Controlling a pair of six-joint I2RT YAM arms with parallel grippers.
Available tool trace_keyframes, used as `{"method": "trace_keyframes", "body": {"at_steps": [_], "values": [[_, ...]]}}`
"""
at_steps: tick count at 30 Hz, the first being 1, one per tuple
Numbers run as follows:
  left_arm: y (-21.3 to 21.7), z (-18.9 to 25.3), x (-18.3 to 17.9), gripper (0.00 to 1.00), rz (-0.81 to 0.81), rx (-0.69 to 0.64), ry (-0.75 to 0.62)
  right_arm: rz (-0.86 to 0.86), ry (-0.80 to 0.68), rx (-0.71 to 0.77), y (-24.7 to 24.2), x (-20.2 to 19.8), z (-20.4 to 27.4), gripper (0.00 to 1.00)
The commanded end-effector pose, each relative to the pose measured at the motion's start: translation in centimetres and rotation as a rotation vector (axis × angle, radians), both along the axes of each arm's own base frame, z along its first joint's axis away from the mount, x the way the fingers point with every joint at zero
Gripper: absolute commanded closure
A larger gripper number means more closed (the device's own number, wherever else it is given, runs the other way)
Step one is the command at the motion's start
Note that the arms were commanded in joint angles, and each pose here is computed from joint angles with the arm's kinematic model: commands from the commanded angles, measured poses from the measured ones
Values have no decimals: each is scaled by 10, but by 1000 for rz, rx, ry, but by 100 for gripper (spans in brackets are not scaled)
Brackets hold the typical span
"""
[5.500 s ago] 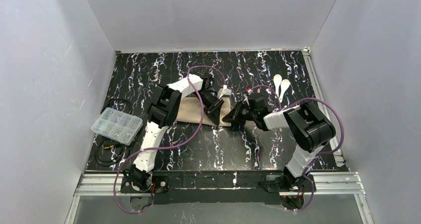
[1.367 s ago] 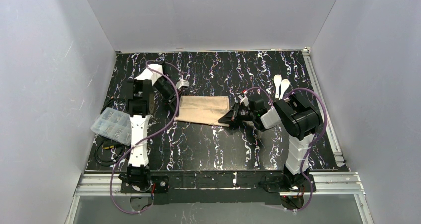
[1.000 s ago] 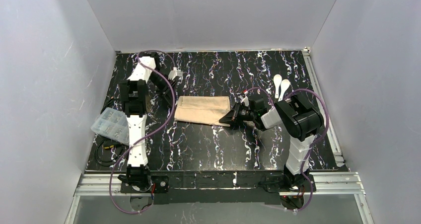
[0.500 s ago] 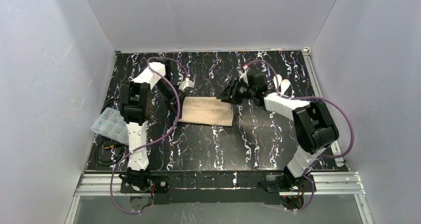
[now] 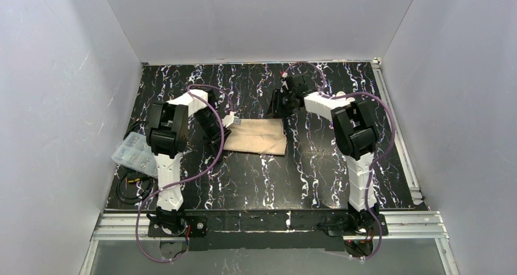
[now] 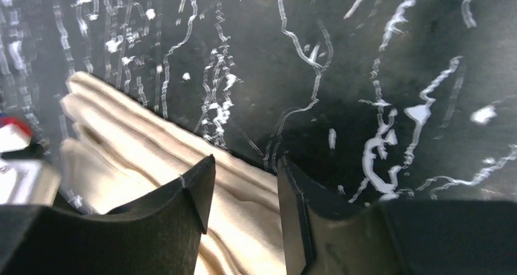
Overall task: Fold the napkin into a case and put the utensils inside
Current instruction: Rotate the 2/3-rectangle-folded napkin at the center of the board.
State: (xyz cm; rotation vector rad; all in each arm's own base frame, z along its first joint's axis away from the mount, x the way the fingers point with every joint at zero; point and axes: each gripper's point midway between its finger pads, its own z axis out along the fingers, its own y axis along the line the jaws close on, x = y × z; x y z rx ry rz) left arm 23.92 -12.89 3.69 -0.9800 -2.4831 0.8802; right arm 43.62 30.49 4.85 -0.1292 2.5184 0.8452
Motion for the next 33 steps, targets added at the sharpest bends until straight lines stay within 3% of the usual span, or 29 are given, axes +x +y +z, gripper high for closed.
{"method": "trace_keyframes", "body": {"at_steps": [1,9,14,19,26,33], "values": [[4,-9,35,80,3,83,-165,21,7,-74,-14,-16,-14,50],[-3,-19,94,81,61,142,-265,-42,67,-92,-47,-75,-32,64],[-14,-20,136,82,85,146,-323,-89,109,-76,-66,-123,-30,69],[-47,-16,166,82,75,118,-371,-33,146,-74,-61,-185,-30,70],[-105,-13,165,82,13,46,-409,135,140,-78,-22,-247,-31,70],[-141,28,157,81,47,-148,-405,362,98,-46,14,-256,-3,70]]}}
